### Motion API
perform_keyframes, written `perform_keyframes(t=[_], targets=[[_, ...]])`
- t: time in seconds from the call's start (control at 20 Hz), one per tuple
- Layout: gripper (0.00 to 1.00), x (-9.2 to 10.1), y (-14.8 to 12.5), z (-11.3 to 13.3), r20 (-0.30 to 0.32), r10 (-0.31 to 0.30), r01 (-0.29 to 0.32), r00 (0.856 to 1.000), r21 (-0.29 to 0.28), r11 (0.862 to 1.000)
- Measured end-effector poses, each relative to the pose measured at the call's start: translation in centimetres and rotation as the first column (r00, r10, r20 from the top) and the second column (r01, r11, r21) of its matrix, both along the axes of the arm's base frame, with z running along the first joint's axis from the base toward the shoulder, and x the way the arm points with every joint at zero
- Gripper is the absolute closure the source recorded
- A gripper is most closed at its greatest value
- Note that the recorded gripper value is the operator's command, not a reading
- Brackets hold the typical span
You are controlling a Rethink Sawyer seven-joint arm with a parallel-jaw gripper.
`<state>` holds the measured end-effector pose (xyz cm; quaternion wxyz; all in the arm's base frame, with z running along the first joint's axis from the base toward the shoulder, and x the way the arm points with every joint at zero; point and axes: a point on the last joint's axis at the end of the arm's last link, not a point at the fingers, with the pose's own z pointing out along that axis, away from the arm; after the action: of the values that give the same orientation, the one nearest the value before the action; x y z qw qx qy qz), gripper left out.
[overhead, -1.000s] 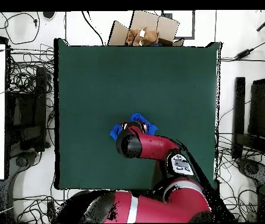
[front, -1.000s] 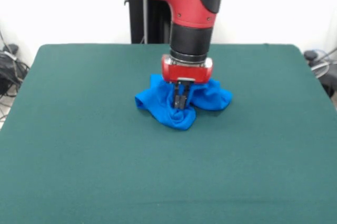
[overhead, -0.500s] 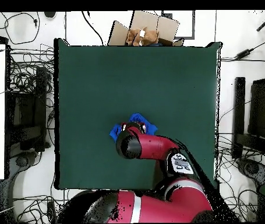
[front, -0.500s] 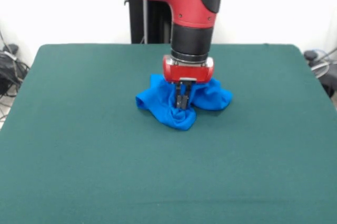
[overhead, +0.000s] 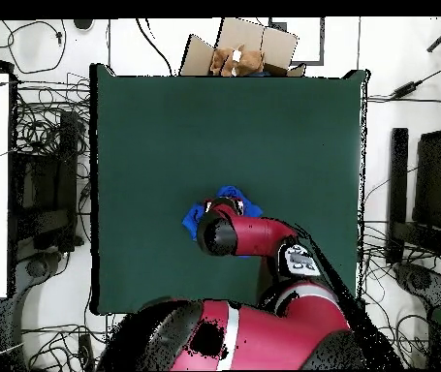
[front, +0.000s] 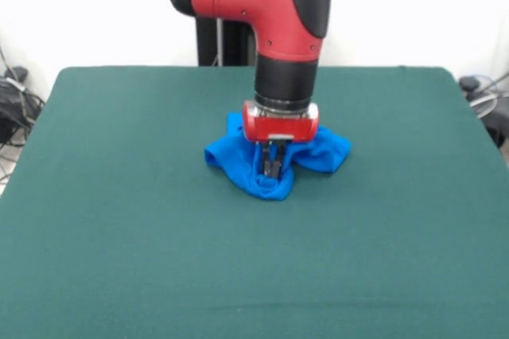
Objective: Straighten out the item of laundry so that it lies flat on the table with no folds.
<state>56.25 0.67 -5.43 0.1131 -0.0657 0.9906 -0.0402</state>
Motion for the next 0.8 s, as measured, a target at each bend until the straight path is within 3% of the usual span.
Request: perform_keyframes(t=[0.15,0.35,0.65,0.8], targets=[[1.00,0.6,-0.1,0.0,-0.017,0.001,-0.002,1.000,-0.004,1.000],[1.00,1.8,-0.1,0.2,-0.101,0.001,-0.002,0.995,-0.005,1.000],[1.00,3.9,-0.2,0.2,-0.241,-0.005,0.006,0.971,0.001,1.000],[1.00,4.5,-0.2,0.2,-0.279,-0.008,0.009,0.960,0.002,1.000]])
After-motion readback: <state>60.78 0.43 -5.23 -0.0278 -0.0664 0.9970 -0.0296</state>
